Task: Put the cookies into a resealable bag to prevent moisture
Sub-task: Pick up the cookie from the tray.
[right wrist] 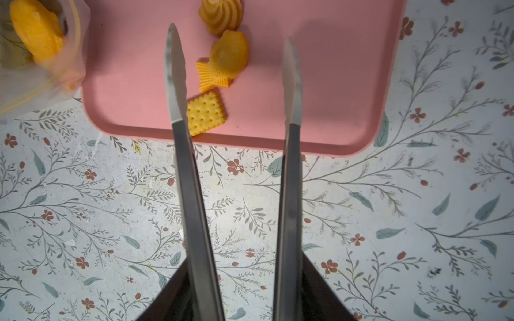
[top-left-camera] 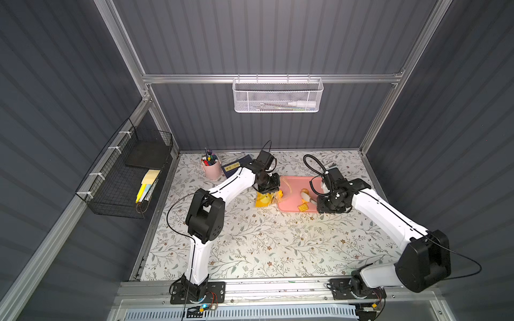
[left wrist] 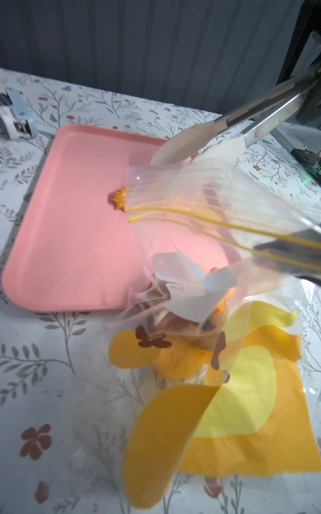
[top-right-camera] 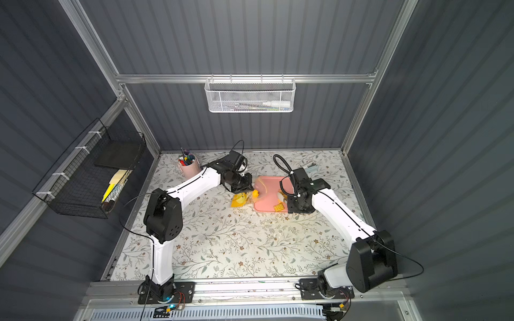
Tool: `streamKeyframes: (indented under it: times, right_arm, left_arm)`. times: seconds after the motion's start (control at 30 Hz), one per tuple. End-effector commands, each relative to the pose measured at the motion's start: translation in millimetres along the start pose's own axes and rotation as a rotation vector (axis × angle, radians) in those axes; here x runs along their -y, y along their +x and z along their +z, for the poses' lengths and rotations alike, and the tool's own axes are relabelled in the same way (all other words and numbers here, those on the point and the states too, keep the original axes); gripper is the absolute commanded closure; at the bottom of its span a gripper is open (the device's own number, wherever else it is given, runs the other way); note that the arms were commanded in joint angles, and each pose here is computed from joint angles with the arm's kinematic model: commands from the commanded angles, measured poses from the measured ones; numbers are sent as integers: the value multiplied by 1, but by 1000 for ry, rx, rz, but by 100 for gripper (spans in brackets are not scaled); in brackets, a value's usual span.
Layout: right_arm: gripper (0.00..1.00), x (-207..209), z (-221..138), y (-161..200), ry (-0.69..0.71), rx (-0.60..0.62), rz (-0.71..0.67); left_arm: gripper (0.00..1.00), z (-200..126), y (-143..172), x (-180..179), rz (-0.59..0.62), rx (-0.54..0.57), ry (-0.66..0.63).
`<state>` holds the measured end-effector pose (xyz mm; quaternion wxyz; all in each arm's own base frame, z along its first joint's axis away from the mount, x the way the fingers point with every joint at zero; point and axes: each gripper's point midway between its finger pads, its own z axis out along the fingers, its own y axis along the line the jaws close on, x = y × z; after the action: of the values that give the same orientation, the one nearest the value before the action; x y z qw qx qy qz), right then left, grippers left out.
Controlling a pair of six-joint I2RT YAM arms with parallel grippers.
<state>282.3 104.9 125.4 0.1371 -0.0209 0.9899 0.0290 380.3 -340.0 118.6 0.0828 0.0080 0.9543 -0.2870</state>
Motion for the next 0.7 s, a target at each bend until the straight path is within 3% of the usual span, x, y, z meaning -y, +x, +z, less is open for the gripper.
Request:
streamKeyframes:
  times: [0.0,0.27,0.43,0.67]
  right_arm:
    - [48,-1,5,1,56,-23,-35]
    - [55,11,13,7,176,-87,-91]
    - [66,6,-1,3,141,-43,-88]
    - [70,3,-29,-4,104,26,-84]
  left_arm:
    - [100,7,8,-7,-16,-39,4]
    - [100,16,11,-11,-25,-57,11]
    - [100,17,13,-11,-27,-61,15]
    - [100,20,13,-12,-29,-63,16]
